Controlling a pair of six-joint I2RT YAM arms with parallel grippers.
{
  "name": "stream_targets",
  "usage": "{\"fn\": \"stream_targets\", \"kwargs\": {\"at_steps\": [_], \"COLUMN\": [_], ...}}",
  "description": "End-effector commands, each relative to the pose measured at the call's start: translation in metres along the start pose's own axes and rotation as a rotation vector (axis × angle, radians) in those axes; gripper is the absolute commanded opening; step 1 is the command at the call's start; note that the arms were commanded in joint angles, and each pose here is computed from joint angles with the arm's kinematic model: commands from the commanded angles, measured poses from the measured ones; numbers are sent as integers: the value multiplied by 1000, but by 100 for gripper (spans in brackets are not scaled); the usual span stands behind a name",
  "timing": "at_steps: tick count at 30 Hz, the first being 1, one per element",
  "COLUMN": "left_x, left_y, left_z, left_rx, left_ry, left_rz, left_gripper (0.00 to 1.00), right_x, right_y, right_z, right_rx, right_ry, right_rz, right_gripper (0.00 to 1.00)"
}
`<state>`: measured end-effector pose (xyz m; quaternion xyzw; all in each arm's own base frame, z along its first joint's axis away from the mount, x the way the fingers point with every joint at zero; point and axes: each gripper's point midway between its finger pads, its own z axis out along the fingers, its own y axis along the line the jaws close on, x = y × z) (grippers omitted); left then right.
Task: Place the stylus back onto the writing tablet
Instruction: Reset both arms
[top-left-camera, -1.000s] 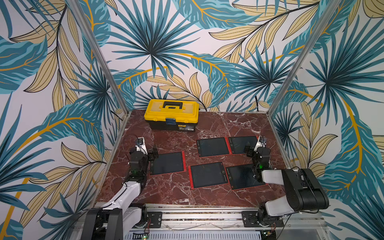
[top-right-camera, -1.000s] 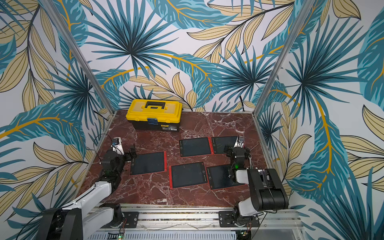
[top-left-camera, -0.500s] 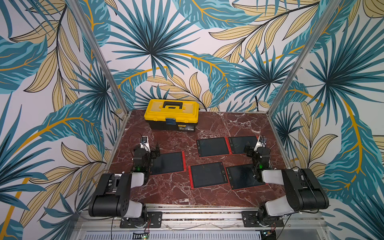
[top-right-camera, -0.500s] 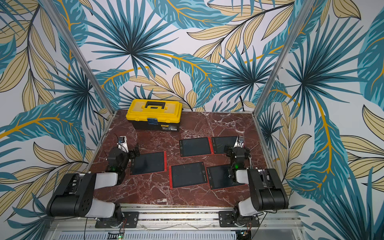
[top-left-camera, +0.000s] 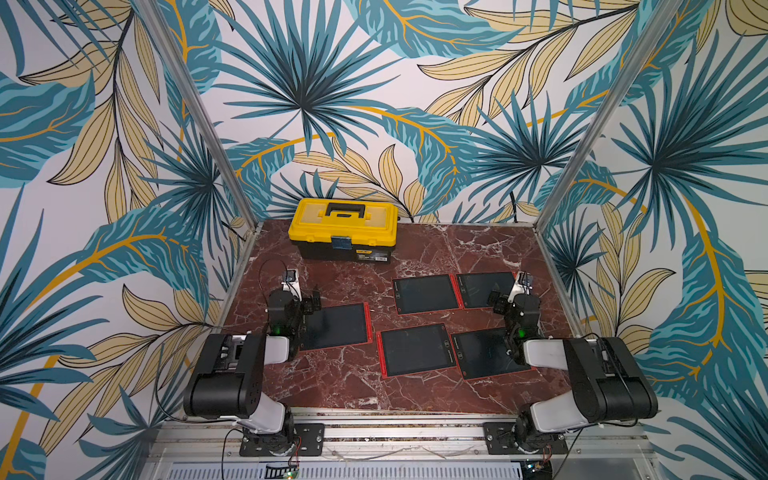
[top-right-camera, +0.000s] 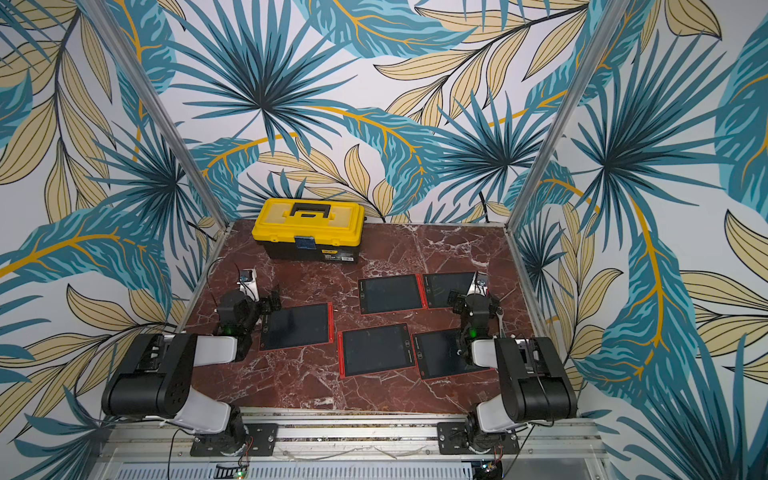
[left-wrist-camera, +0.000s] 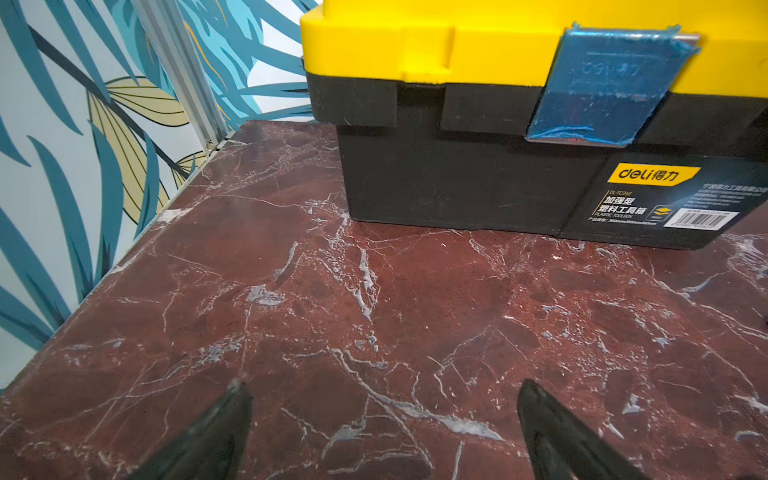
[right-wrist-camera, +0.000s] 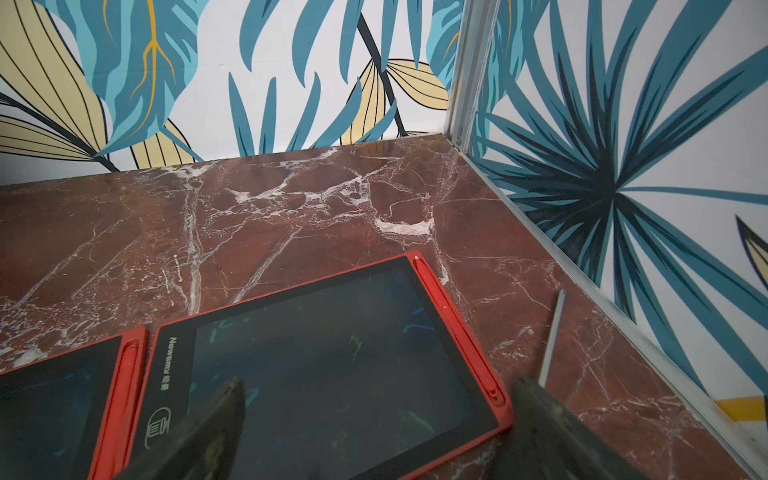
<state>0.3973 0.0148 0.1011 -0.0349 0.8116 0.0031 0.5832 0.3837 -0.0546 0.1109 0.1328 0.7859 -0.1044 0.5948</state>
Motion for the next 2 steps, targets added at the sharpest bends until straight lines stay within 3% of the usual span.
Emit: {"fn": "stream_targets", "kwargs": {"at_steps": [1, 2], "left_x": [-15, -16], "left_y": [2, 2], "left_z": [3, 3], "left_rx": [0, 1], "left_ry": [-30, -31], "left_rz": [3, 3], "left_gripper": [100, 100], "right_x": [-3, -4], "right_y": [2, 2], "right_z": [1, 1], "right_rx": [-9, -10], "right_ry": [-13, -16], "right_rz": [-11, -11], "right_gripper": [100, 100]}}
